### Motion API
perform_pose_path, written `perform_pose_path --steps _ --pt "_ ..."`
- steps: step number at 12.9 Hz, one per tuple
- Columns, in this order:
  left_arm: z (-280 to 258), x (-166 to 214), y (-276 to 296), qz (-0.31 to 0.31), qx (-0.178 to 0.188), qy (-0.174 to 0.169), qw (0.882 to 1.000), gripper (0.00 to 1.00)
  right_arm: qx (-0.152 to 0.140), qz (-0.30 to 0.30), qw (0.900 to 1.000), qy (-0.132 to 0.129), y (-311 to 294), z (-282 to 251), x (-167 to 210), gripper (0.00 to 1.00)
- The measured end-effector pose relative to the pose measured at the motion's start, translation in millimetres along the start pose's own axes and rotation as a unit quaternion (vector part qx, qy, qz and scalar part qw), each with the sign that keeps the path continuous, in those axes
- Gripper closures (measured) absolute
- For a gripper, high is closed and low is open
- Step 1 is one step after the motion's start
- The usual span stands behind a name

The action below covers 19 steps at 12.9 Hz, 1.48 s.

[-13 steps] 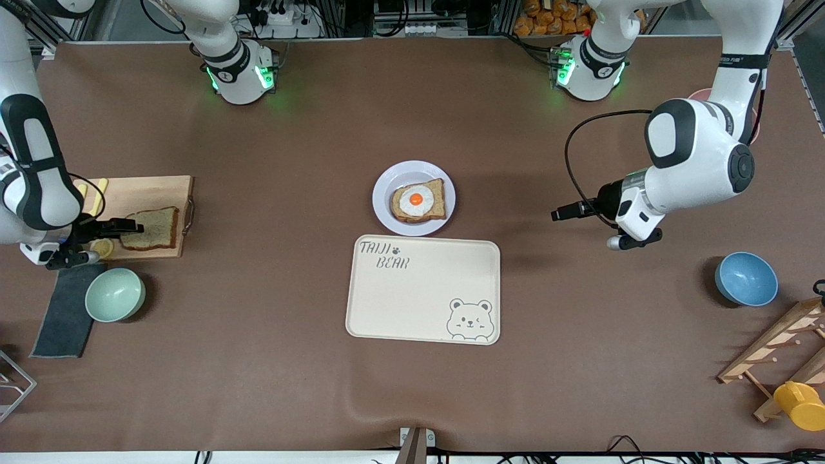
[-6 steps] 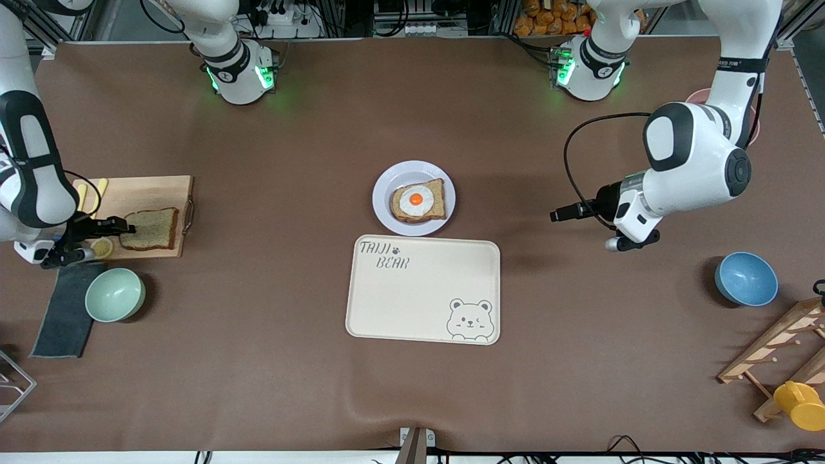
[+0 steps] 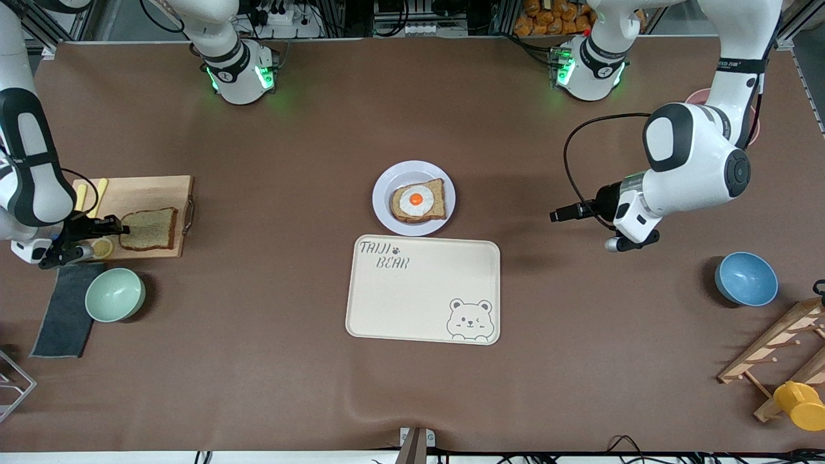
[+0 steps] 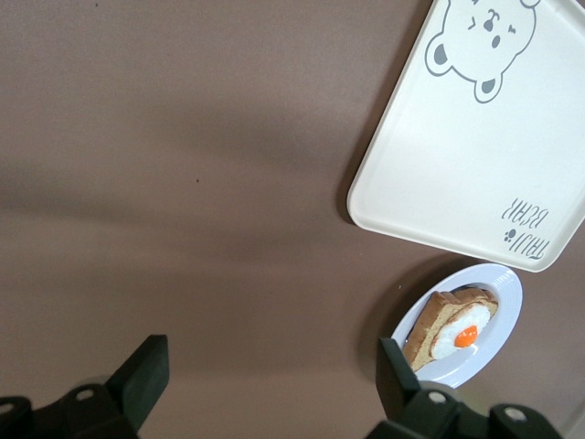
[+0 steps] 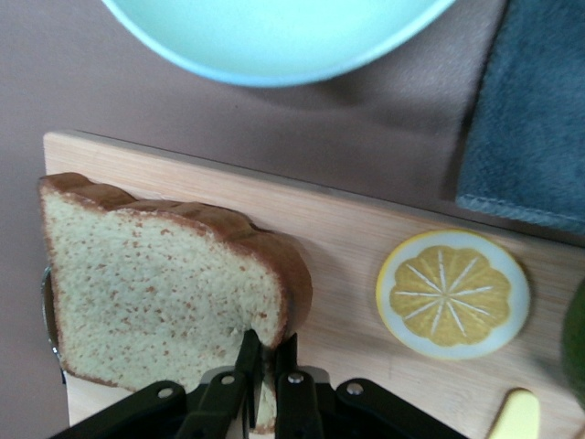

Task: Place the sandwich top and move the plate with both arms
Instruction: 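Grasp the bread slice edge with the right gripper and lift it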

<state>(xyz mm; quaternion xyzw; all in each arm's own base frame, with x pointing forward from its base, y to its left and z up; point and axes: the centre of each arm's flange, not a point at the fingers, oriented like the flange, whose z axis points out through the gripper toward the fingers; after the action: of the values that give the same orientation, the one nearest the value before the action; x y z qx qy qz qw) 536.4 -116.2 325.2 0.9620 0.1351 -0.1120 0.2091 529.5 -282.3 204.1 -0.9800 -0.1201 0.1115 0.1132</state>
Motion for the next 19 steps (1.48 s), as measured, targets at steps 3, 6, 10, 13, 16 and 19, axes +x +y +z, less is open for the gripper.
perform_pose_path --steps 3,6,10,13,16,19 --pt "-2.3 1.0 1.6 0.001 -0.001 0.002 1.0 0.0 0.004 -0.004 1.0 0.002 -8.1 -27.4 -3.1 0.89" --pt "-3.9 1.6 2.6 0.002 -0.002 0.004 1.0 0.0 0.011 -0.016 1.0 0.001 -23.5 -63.5 -1.2 0.89" --pt "-4.4 2.0 3.3 0.002 -0.002 0.004 1.0 0.0 0.04 -0.051 0.998 0.006 -73.3 -95.9 30.2 0.89" --pt "1.9 2.6 3.2 -0.001 -0.006 -0.002 1.0 0.0 0.038 -0.064 0.997 0.003 -146.2 -97.0 79.0 0.89" --pt "9.0 1.6 7.2 -0.012 -0.023 -0.011 1.0 0.0 0.027 -0.055 0.998 -0.016 -233.2 -98.1 118.4 0.89" --pt "11.8 1.7 7.1 -0.013 -0.024 -0.014 1.0 0.0 0.029 -0.025 0.999 -0.032 -311.0 -108.1 136.5 0.89"
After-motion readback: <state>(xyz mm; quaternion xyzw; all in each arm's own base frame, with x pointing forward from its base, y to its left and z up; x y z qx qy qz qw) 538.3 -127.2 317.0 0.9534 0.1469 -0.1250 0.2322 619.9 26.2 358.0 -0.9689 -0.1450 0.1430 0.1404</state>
